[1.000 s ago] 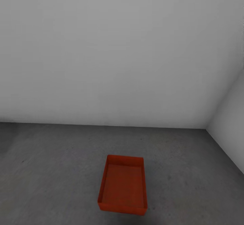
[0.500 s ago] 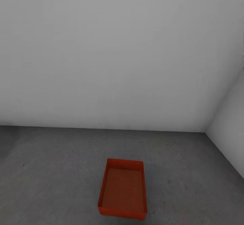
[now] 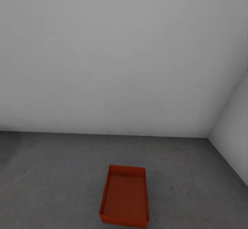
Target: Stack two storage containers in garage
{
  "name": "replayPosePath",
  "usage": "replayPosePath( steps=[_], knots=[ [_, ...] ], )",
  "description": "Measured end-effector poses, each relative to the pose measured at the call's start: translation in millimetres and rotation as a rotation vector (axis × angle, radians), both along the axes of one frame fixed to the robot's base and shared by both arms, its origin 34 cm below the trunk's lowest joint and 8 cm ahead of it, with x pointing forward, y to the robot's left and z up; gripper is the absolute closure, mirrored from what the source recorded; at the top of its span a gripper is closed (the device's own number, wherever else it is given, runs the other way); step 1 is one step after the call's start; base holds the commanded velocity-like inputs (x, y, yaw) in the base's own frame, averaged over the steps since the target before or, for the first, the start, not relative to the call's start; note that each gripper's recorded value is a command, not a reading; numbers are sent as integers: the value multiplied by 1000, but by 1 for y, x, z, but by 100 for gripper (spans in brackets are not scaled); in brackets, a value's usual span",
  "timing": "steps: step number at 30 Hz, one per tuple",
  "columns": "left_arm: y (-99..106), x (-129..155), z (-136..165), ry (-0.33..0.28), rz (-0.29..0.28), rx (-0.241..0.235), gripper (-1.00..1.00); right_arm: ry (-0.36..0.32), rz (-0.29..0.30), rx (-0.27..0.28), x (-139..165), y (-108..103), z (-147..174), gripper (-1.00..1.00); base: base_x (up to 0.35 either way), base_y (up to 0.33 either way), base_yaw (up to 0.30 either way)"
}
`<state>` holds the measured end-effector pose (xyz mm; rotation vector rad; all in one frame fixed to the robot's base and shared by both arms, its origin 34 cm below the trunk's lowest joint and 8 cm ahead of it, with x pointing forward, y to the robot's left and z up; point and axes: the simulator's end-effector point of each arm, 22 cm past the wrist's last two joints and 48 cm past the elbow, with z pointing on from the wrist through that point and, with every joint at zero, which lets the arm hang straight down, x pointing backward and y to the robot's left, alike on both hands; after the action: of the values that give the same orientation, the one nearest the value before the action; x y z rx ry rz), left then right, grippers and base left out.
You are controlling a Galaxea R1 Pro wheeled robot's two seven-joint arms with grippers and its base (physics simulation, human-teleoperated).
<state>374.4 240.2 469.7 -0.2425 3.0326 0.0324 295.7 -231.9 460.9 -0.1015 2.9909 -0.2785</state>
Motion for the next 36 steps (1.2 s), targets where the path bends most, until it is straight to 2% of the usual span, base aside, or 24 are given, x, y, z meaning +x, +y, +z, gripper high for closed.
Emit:
replayPosePath(
  steps=[10,14,36],
  knots=[
    [4,-13,7,5,1,4,-100,-15,-1,1,2,0,10,-100,0,0,0],
    [5,-15,8,3,1,6,-100,-49,-2,7,-7,2,10,-100,0,0,0],
    [6,-9,14,-24,1,4,-100,-94,-5,10,4,3,16,-100,0,0,0]
  ],
)
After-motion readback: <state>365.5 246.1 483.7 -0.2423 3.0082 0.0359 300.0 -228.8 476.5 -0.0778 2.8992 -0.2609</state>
